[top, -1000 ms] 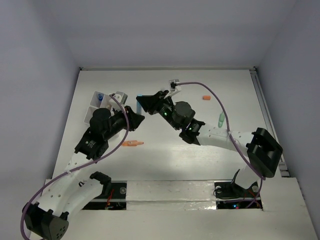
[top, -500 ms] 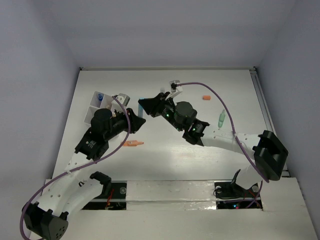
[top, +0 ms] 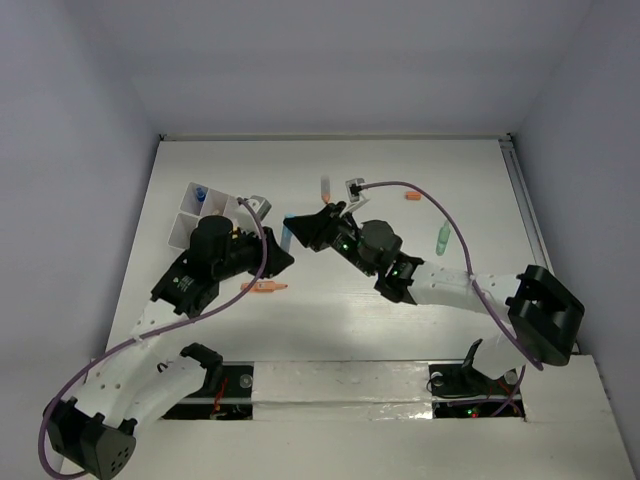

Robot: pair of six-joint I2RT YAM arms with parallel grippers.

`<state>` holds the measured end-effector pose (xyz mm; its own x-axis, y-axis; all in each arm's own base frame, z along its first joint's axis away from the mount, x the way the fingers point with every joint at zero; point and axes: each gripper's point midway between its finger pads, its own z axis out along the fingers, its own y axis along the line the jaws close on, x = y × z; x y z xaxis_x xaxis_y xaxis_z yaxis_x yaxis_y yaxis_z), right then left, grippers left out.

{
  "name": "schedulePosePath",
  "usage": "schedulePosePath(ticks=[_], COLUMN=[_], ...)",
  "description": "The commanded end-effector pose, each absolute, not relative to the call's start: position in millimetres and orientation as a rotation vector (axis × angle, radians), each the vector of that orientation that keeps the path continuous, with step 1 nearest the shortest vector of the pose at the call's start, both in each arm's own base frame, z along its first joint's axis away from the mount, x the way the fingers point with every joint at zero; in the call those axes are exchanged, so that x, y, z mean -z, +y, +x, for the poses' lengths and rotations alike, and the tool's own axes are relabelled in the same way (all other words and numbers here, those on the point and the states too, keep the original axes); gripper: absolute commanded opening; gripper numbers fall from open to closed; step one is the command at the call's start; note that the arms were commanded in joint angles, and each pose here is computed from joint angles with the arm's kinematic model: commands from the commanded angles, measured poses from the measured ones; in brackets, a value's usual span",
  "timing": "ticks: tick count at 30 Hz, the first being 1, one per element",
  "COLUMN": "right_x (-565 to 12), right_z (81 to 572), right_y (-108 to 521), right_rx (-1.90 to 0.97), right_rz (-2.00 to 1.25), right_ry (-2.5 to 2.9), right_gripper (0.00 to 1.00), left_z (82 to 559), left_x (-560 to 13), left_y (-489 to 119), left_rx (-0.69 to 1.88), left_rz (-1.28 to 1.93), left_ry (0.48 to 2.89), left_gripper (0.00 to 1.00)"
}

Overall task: Sort the stationery into containers
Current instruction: Close the pen cap on the pen.

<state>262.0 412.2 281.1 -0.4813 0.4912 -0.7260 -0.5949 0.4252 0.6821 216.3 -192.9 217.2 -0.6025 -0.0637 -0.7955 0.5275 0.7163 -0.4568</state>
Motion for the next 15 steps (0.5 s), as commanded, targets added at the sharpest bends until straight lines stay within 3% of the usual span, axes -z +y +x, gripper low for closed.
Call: schedulePosePath(ticks=[1, 15], right_x=[-167, -123], right_z=[145, 115], right_y=[439, 436], right_rx=[-1.413, -1.444], right_rz=[-0.51, -0.542], right_ry=[2.031, 2.165], right_gripper=[0.0, 0.0], left_z=[270, 272], left_x=[-368, -422], left_y=[-178, -173], left_rx=[0.785, 0.754], left_rz=[0.221, 0.211], left_ry=[1.538, 1.439], left_gripper=[0.0, 0.0])
